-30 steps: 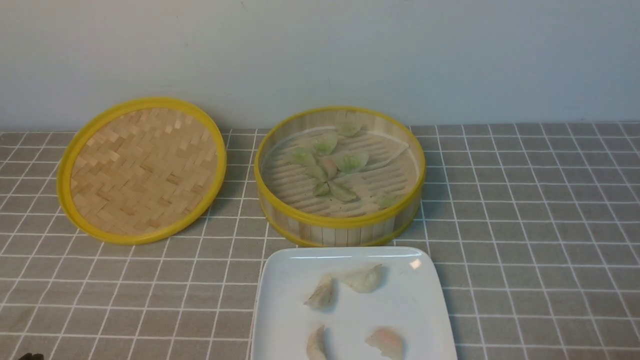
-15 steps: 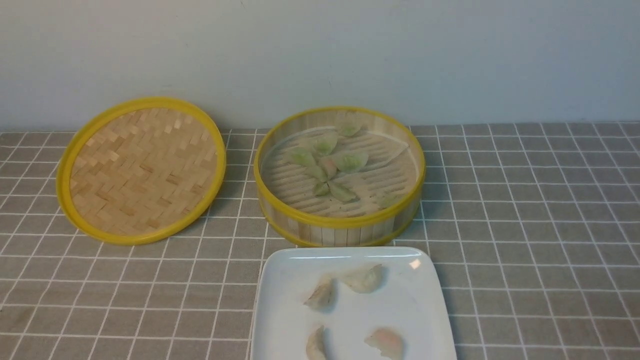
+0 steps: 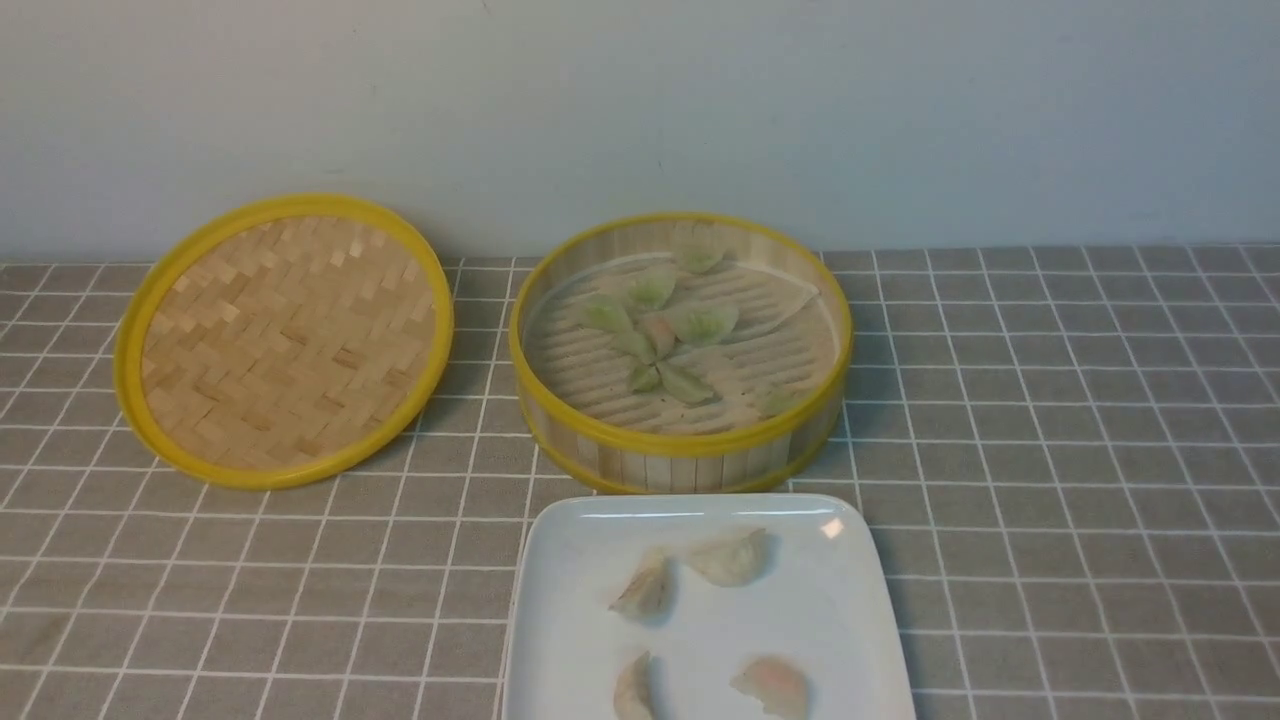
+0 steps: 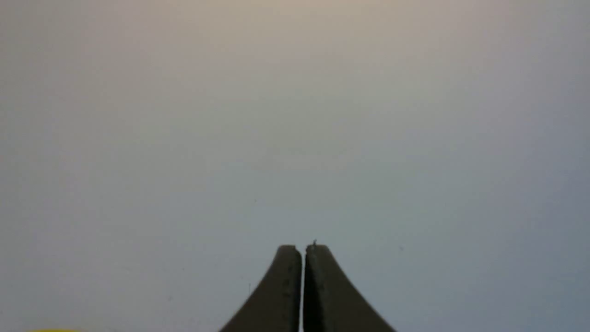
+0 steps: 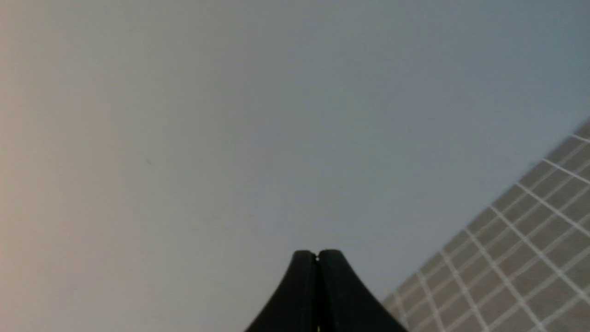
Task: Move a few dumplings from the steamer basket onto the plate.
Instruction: Use the left arm to grab a dumpling from the steamer
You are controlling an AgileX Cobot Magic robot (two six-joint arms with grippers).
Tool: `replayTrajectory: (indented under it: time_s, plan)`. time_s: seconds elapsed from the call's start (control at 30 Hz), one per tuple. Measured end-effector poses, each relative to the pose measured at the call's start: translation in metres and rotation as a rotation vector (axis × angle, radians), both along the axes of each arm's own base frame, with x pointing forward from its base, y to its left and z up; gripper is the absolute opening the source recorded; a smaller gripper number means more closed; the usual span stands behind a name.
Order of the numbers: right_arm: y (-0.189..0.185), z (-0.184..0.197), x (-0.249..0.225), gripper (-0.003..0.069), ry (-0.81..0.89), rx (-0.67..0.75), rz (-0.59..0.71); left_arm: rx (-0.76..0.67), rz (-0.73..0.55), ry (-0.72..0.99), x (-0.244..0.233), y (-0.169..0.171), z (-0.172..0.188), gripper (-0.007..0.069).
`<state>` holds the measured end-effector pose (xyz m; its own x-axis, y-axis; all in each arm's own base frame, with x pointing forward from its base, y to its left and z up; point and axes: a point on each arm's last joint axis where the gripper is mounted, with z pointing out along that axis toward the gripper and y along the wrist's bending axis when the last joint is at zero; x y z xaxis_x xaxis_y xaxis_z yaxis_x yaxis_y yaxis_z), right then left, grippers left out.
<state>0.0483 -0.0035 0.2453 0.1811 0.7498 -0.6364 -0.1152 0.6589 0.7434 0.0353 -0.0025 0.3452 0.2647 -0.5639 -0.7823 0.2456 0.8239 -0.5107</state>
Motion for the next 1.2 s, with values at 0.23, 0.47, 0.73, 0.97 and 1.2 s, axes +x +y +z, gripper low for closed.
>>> replayTrajectory:
  time_s: [0.23, 0.47, 0.73, 0.97, 1.2]
  plan:
    - [0.018, 0.096, 0.007, -0.0014, 0.231, -0.266, 0.183, 0.318, -0.228, 0.533, 0.055, -0.025, 0.062, -0.0005]
    - [0.031, 0.123, 0.08, -0.0014, 0.877, -0.562, 0.609, 0.554, -0.548, 1.094, 0.167, -0.046, 0.019, -0.0005]
    - [0.03, 0.12, 0.117, -0.0014, 0.982, -0.563, 0.672, 0.682, -0.707, 1.218, 0.263, -0.09, -0.018, -0.0005]
    - [0.03, 0.12, 0.116, -0.0014, 0.984, -0.564, 0.675, 0.831, -0.787, 1.181, 0.314, -0.145, -0.033, -0.0005]
    - [0.03, 0.12, 0.116, -0.0014, 0.984, -0.564, 0.675, 0.938, -0.824, 1.136, 0.347, -0.18, -0.062, -0.0005]
